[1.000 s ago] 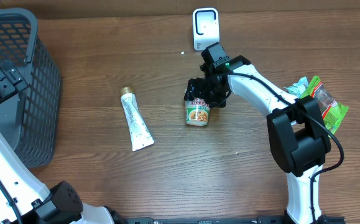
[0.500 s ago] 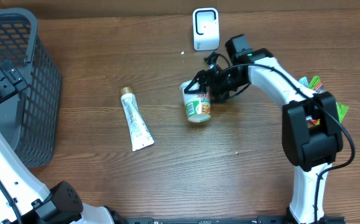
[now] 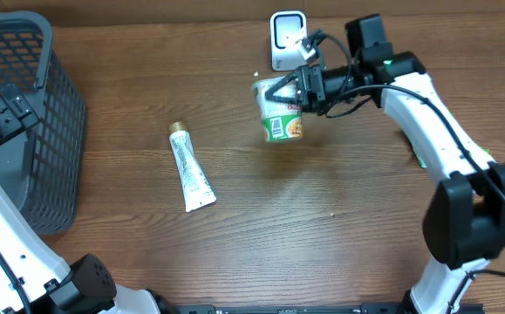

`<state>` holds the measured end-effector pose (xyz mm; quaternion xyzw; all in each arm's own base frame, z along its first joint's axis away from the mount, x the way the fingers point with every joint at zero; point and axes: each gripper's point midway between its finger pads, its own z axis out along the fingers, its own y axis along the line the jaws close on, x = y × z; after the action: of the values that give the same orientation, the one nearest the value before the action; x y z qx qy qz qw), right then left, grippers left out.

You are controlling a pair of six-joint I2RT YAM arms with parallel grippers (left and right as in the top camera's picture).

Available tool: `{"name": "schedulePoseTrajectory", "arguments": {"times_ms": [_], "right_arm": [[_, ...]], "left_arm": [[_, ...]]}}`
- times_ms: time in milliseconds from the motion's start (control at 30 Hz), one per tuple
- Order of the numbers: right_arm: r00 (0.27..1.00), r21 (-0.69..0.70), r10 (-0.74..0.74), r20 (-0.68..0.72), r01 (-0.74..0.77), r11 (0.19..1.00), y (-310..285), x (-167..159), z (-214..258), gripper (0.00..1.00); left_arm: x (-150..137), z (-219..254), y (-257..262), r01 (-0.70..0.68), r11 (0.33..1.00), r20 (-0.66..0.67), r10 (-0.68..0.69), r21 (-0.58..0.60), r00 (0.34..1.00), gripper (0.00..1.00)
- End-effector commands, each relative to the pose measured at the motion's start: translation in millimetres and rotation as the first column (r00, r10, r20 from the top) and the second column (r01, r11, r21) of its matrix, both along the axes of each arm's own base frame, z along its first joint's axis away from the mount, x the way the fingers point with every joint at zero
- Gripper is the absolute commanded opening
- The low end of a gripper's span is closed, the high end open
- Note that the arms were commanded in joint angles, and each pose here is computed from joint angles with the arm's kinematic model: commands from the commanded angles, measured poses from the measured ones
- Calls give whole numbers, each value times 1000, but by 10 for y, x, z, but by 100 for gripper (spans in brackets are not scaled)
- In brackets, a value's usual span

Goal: Scan the item barcode
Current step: 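Hold the cup in front of the white scanner with right gripper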

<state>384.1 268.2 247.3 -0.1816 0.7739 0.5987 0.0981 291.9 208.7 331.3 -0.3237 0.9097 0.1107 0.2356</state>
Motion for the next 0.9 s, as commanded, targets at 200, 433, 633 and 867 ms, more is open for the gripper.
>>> {"name": "schedulePoseTrajectory", "arguments": {"times_ms": [200, 433, 633, 867], "right_arm": [[949, -37, -109, 297, 126, 991, -155, 44, 846, 70], [930, -134, -139, 340, 194, 972, -233, -14, 811, 69], [914, -309, -167, 371, 291, 905, -256, 44, 509, 67], [752, -475, -261, 606, 605, 640, -568, 418, 602, 69]], "left_arm": [[-2, 80, -17, 3, 1000, 23, -4, 13, 1000, 100], [-1, 80, -18, 4, 1000, 23, -4, 13, 1000, 100], [-2, 81, -17, 4, 1000, 23, -4, 13, 1000, 100], [-2, 81, -17, 4, 1000, 23, -4, 13, 1000, 100]]}}
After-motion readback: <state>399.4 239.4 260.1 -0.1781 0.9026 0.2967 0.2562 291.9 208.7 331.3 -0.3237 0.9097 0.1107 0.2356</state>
